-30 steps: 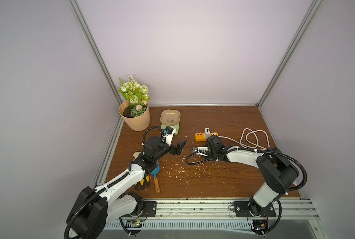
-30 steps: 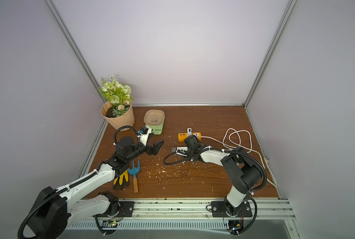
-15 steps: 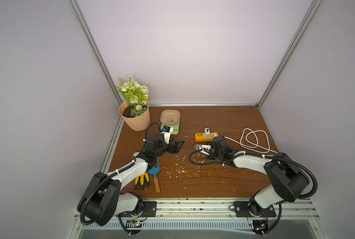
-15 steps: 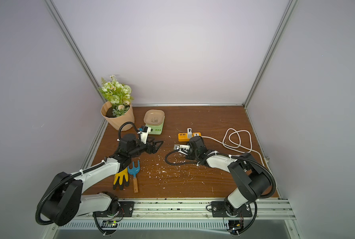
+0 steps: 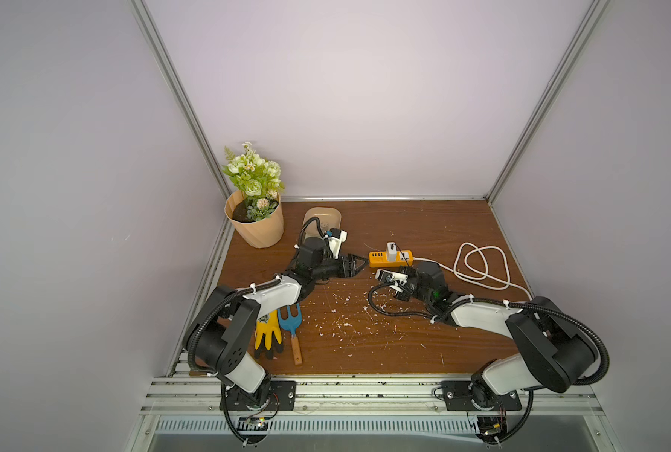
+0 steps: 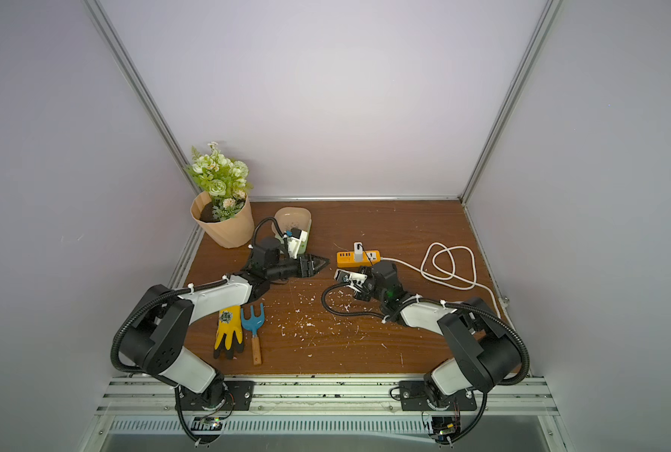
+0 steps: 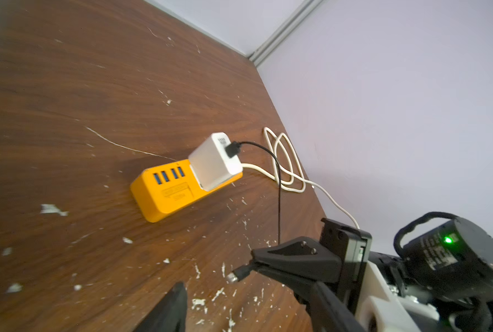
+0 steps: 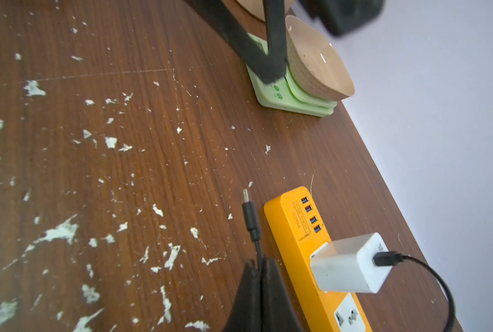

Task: Charge the electronic scale
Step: Pick up the charging cable from the center of the board.

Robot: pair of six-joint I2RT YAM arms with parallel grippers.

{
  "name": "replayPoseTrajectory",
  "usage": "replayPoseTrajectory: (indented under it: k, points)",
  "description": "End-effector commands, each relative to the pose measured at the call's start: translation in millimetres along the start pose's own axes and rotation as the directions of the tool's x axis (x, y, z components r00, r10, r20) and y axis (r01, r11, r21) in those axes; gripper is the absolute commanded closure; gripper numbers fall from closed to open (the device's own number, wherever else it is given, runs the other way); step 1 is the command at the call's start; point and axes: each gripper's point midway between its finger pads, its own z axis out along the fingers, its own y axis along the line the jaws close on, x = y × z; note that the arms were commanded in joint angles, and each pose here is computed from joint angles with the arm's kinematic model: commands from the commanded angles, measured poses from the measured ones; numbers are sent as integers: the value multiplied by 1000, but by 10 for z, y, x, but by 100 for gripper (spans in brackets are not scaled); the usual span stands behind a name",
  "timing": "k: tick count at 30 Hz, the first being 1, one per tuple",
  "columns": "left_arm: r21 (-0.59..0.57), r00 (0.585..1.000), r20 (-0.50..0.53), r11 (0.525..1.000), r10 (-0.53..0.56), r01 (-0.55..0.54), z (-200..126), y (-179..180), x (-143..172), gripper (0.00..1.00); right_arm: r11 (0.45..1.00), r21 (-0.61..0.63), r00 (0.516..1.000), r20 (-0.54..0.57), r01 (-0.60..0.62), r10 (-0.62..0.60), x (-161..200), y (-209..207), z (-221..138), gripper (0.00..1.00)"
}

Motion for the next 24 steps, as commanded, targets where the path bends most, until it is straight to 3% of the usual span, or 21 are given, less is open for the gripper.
replayPoseTrajectory:
  k: [1, 9, 15, 24]
  points:
    - [35, 993, -44, 994, -106, 108, 136, -96, 37, 31, 998, 66, 993, 114, 17, -24, -280, -191, -75, 100]
    - [21, 971, -87, 974, -224, 226, 289, 37, 182, 36, 997, 81, 991, 131, 16, -27, -288, -212, -68, 100]
    - [69, 963, -118, 966, -241, 250, 371, -26, 236, 47, 997, 76, 989, 143, 19, -29, -304, -196, -61, 100]
    - [97, 964, -110, 963, -242, 253, 400, -69, 176, 53, 997, 68, 989, 145, 23, -32, -286, -161, -79, 100]
